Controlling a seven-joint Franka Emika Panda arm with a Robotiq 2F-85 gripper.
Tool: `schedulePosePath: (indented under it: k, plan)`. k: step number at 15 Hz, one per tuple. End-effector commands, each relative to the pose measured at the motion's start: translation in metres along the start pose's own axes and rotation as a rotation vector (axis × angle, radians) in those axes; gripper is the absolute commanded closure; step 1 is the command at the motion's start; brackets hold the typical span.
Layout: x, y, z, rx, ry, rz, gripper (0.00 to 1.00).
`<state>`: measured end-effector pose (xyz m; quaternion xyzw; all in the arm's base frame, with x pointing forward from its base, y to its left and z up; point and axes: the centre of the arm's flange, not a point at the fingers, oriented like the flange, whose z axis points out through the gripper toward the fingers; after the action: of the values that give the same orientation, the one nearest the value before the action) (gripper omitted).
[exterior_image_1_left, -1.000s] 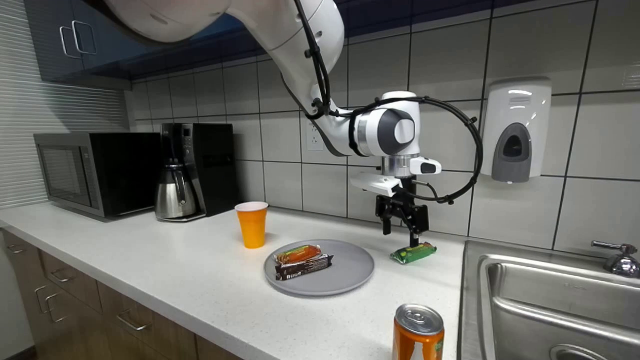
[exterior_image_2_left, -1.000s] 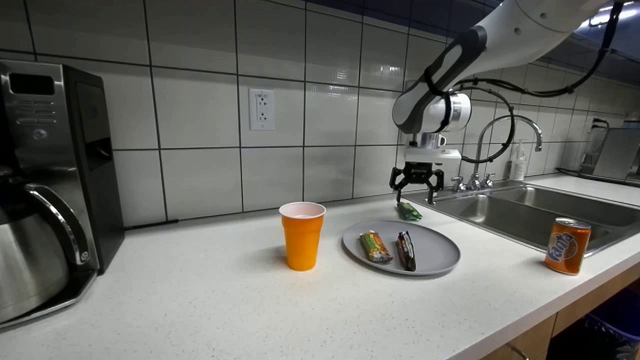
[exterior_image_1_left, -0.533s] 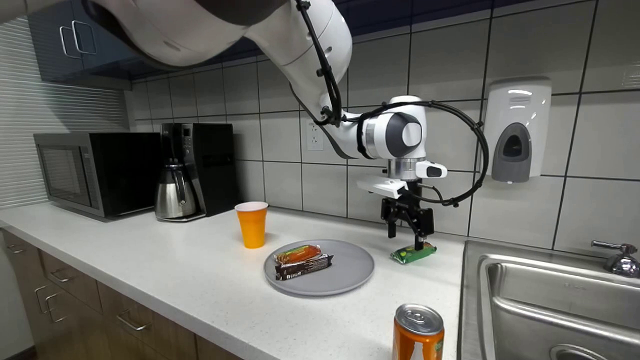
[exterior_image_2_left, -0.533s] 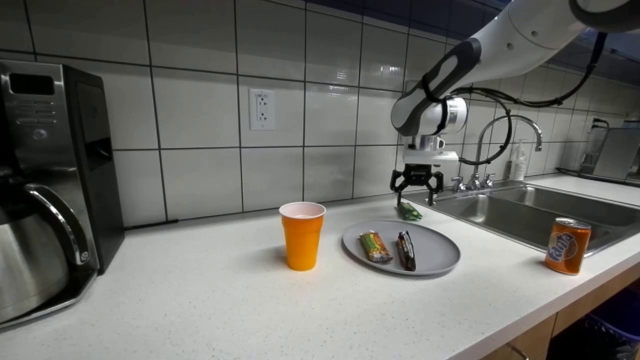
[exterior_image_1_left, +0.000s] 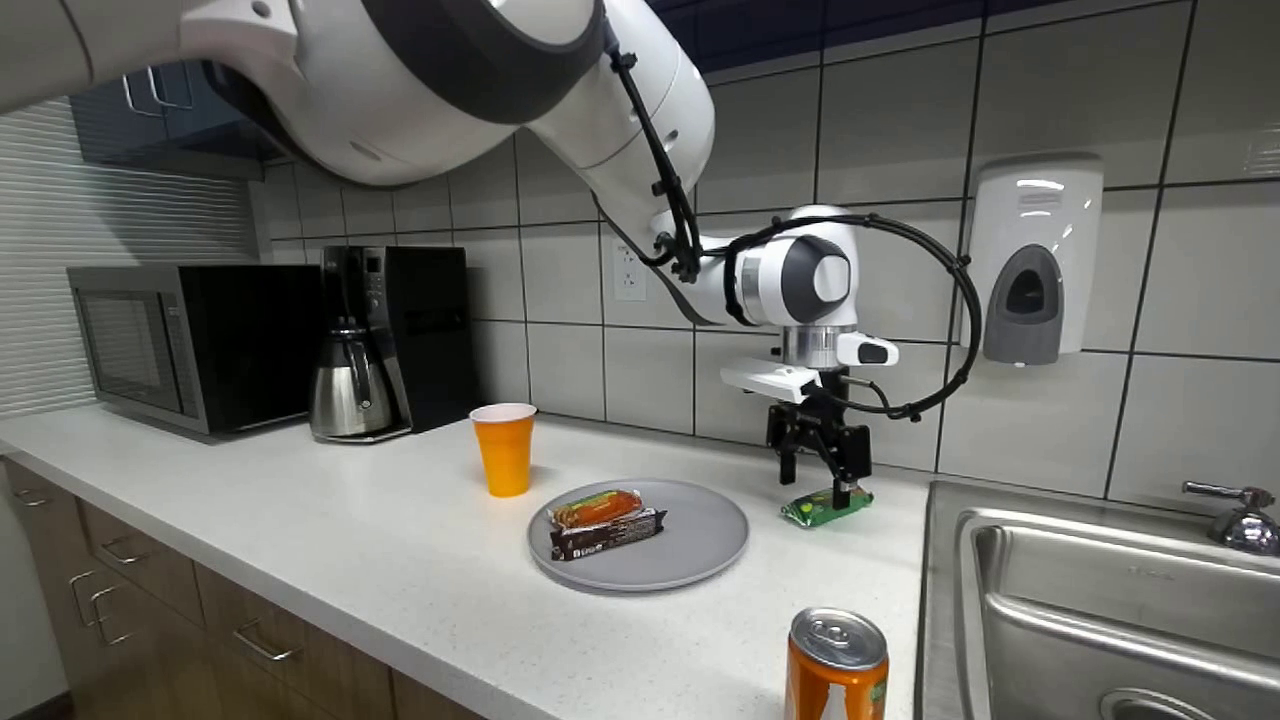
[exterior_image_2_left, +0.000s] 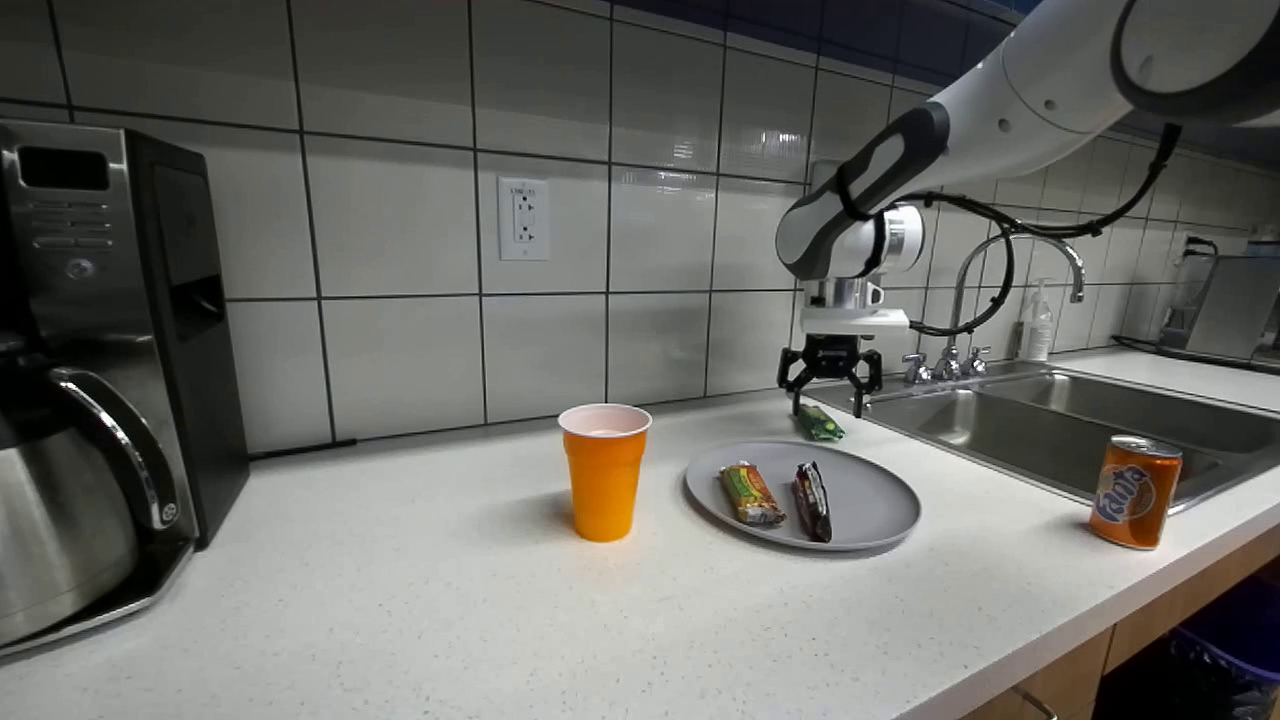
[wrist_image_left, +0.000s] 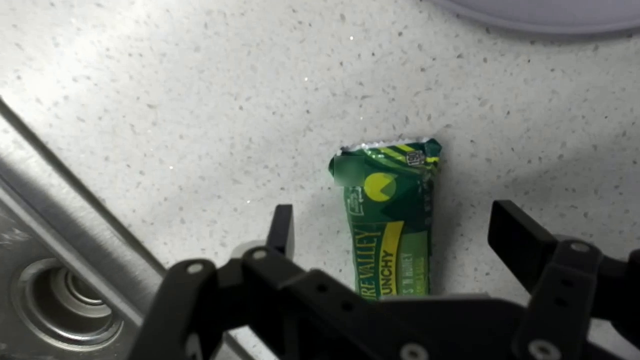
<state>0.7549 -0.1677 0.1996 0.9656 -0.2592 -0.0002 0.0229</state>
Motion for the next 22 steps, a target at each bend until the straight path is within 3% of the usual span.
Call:
schedulePosePath:
  k: [1,4,5,6,8,14,22]
  plan:
    - [0.027,-0.005,0.002,-0.008,-0.018,0.027,0.0]
    - [0.032,-0.004,0.005,-0.012,-0.028,0.031,0.0]
    - [0.034,-0.003,0.006,-0.011,-0.033,0.034,0.06]
    - [0.035,-0.002,0.007,-0.011,-0.036,0.036,0.27]
    - [0.037,0.0,0.008,-0.01,-0.037,0.039,0.31]
    - [0.039,0.002,0.007,-0.007,-0.032,0.044,0.8]
    - [0.022,0.0,-0.016,0.006,0.01,0.017,0.83]
